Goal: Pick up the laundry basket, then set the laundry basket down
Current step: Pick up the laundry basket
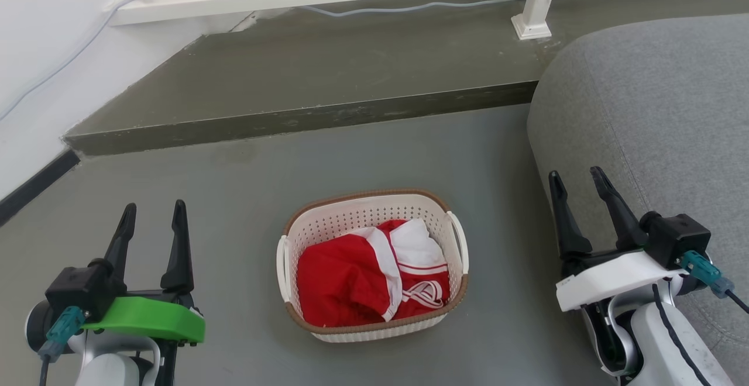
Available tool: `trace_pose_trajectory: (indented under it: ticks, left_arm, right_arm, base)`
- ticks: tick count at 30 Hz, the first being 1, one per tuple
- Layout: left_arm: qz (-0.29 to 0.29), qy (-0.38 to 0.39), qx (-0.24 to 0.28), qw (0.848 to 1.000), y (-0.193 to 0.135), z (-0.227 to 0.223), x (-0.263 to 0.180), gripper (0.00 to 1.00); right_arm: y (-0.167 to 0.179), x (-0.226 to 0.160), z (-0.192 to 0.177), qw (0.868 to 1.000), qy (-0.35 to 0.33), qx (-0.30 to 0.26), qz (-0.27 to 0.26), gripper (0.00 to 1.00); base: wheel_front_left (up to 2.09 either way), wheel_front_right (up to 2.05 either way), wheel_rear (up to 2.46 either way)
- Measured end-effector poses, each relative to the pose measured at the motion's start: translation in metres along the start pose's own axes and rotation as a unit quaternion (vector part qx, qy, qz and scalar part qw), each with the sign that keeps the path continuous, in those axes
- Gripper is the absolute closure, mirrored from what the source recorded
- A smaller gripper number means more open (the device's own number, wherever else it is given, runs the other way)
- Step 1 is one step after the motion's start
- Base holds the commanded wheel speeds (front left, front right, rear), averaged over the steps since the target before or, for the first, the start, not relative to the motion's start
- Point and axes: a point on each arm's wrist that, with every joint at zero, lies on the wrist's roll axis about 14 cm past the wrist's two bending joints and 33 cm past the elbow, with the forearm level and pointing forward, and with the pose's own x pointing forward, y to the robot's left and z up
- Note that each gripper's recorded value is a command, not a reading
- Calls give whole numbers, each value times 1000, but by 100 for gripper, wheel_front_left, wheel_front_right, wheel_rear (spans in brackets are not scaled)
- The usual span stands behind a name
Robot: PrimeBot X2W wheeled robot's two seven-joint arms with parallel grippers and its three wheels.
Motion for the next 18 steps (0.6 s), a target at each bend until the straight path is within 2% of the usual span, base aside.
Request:
trace_pose_trajectory:
  ticks: [18]
  left_arm:
    - [4, 23, -4, 1000, 7, -21, 17, 0]
  right_arm:
    - [-3, 14, -19, 1000, 22, 1, -3, 0]
  base:
    - [0, 0, 0]
